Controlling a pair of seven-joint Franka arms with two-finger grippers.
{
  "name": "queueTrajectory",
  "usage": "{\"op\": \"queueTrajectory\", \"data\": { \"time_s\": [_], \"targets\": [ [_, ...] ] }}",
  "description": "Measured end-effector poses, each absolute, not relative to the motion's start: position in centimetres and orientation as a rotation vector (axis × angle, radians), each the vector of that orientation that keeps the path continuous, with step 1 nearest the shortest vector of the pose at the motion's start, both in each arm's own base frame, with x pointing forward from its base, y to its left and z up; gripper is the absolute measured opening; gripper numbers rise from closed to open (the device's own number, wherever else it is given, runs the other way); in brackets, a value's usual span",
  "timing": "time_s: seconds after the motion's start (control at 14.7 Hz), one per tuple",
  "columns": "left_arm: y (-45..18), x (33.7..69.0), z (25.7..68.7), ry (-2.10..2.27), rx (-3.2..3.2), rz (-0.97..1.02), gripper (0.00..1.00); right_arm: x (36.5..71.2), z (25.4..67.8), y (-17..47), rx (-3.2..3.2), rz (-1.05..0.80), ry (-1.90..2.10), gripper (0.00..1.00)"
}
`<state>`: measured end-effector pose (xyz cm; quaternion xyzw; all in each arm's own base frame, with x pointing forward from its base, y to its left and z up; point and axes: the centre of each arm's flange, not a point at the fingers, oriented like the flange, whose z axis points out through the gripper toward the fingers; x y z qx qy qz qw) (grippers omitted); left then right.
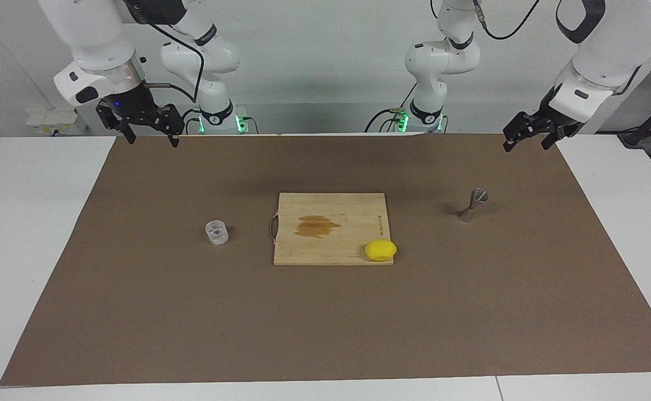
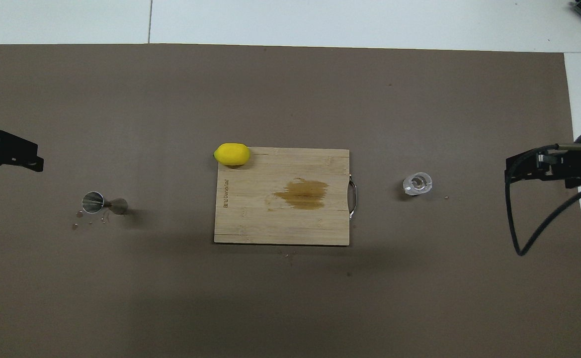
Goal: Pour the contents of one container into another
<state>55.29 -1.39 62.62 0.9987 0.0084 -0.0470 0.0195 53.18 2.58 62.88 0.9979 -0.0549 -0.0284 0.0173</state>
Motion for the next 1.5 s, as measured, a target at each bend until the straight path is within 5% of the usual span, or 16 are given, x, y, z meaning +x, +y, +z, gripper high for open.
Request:
{"op": "queueTrajectory", "data": {
  "time_s": [0.61, 1.5],
  "targets": [
    [-0.9, 56.3, 62.4, 0.043, 3.103, -0.031, 1.00, 53.2, 62.9, 2.5, 3.101, -0.088, -0.172, 1.00],
    [2.5, 56.2, 56.6, 0.141, 3.099, 0.171, 1.00, 53.2, 62.9, 2.5, 3.101, -0.088, -0.172, 1.00]
  ]
}}
